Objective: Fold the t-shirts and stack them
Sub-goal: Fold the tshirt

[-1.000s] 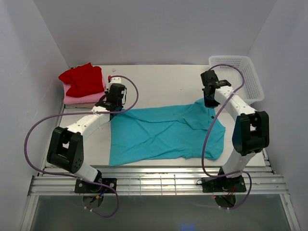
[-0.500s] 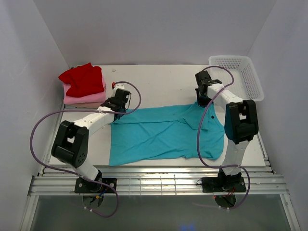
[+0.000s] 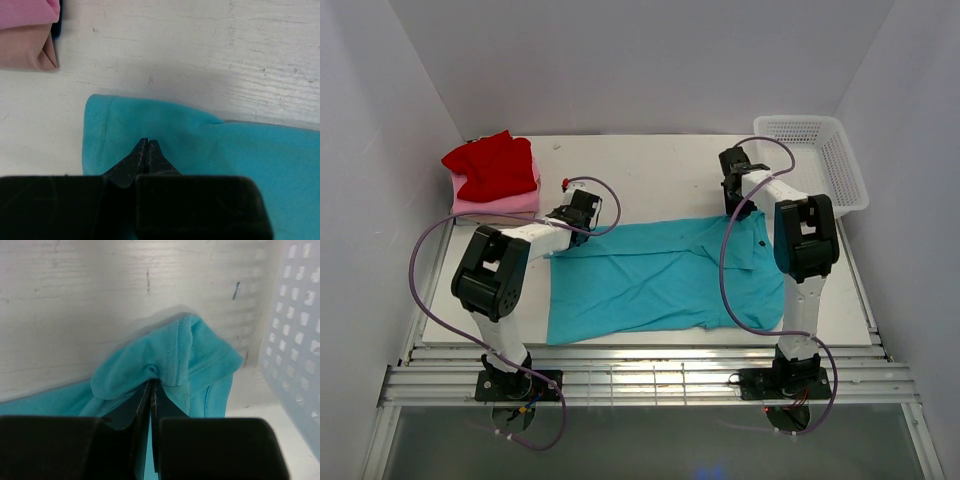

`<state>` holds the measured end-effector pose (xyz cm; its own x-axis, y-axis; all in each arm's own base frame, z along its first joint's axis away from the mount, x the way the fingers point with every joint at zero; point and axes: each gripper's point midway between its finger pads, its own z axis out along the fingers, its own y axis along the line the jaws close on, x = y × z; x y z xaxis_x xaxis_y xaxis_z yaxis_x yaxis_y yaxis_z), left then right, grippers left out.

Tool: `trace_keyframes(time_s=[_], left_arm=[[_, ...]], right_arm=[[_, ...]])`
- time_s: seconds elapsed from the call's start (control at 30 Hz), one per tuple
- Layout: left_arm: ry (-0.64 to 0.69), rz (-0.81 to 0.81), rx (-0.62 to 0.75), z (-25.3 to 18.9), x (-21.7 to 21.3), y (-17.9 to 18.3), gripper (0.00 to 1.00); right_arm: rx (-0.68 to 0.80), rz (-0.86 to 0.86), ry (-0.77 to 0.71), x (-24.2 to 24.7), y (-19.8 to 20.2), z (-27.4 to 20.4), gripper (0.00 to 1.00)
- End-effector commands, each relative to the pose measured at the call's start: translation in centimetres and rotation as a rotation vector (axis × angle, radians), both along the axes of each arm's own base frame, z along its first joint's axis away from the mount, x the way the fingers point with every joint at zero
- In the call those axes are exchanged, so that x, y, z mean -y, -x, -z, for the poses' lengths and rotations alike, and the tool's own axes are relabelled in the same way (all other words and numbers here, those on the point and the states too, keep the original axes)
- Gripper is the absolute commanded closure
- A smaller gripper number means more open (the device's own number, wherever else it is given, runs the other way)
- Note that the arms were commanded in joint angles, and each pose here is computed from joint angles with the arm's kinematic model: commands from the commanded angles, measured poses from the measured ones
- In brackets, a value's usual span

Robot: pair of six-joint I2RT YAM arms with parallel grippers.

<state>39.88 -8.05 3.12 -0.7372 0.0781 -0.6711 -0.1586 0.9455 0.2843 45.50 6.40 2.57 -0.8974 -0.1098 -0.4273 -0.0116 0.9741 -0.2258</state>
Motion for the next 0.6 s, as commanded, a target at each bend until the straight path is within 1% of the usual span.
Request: trace_keyframes(time_s=[0.0, 0.1, 0.27, 0.4, 0.47, 0.5, 0.57], left_arm=[[0.031, -0.024, 0.089, -2.3, 0.2, -1.0, 0.99], [0.021, -0.028, 0.091, -2.3, -0.1, -0.8, 0.99], [0.010, -0.047, 0.064, -1.1, -0.6, -0.6, 0.99], [0.029, -0.088, 0.053, -0.3, -1.5, -0.1, 1.00], [0.063, -0.094, 0.055, 0.0, -1.7, -0.2, 1.00], [0.072, -0.091, 0.055, 0.1, -1.7, -0.3, 1.00], [0.087, -0.084, 0.066, 0.1, -1.4, -1.2, 1.00]], right_arm=[[0.005, 0.072, 0.075, 2.4, -0.6, -0.2, 0.92], [-0.017, 0.114, 0.124, 3.9, -0.4, 0.3, 0.92], [-0.048, 0.182, 0.183, 6.3, 0.5, 0.5, 0.92], [-0.070, 0.216, 0.216, 7.8, 1.3, 0.6, 0.92], [-0.077, 0.216, 0.196, 7.7, 1.3, 0.9, 0.92], [-0.080, 0.198, 0.157, 6.9, 0.8, 1.2, 0.92], [-0.081, 0.187, 0.127, 6.3, 0.3, 1.4, 0.92]])
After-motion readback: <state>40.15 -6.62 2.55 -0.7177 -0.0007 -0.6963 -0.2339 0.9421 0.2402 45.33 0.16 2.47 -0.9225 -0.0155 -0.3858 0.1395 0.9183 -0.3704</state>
